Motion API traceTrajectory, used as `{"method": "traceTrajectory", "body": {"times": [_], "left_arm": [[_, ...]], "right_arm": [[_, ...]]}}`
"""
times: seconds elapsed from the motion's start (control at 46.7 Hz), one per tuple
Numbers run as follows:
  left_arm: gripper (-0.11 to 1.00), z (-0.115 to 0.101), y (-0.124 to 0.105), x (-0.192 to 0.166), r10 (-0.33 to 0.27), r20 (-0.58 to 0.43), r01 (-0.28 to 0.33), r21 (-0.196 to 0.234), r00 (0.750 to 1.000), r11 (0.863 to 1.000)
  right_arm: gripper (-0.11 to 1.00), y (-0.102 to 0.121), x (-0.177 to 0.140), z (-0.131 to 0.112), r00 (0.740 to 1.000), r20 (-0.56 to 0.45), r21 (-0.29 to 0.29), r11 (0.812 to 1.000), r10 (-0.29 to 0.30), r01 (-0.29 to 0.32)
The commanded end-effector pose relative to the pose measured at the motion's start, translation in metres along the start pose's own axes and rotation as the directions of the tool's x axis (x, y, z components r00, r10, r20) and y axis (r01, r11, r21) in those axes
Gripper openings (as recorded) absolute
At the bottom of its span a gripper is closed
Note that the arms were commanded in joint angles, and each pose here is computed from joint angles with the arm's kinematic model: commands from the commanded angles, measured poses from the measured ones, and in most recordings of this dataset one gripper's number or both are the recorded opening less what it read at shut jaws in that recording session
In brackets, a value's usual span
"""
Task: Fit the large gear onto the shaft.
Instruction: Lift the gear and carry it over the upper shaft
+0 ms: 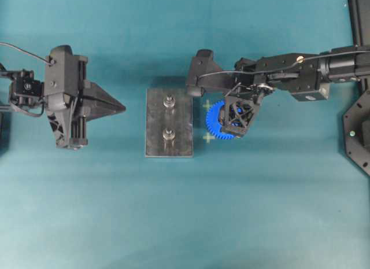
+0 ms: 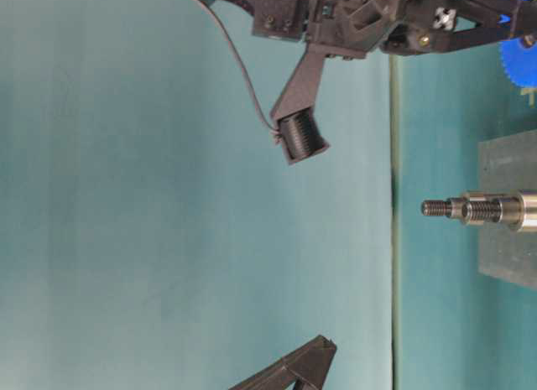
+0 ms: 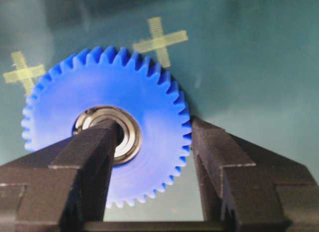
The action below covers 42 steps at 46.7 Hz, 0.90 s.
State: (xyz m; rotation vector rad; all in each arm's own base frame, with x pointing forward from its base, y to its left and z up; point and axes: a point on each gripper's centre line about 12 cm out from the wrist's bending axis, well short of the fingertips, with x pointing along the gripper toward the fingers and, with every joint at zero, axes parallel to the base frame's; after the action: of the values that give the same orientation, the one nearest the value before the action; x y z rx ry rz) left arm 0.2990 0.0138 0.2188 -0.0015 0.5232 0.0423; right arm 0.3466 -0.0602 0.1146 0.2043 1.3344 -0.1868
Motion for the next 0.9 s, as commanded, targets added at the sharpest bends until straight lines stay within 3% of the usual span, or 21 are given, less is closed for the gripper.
{"method": "traceTrajectory", "body": {"times": [0.0,0.429,0.879], "left_arm": [[0.00,0.006,0.000,-0.001,0.000,0.025,0.000,0.000,1.000,1.000],[0.00,0.003,0.000,-0.003,0.000,0.020,0.000,-0.002,1.000,1.000],[0.00,-0.004,0.000,-0.005,0.000,0.009,0.000,-0.031,1.000,1.000]], "right_arm": [[0.49,0.000,-0.030,0.018,0.997,0.077,0.015,1.000,0.006,-0.007],[0.49,0.000,-0.084,0.078,0.990,0.142,0.015,1.000,0.010,-0.012],[0.49,0.002,-0.075,0.121,0.993,0.115,0.009,1.000,0.014,-0.015]]}}
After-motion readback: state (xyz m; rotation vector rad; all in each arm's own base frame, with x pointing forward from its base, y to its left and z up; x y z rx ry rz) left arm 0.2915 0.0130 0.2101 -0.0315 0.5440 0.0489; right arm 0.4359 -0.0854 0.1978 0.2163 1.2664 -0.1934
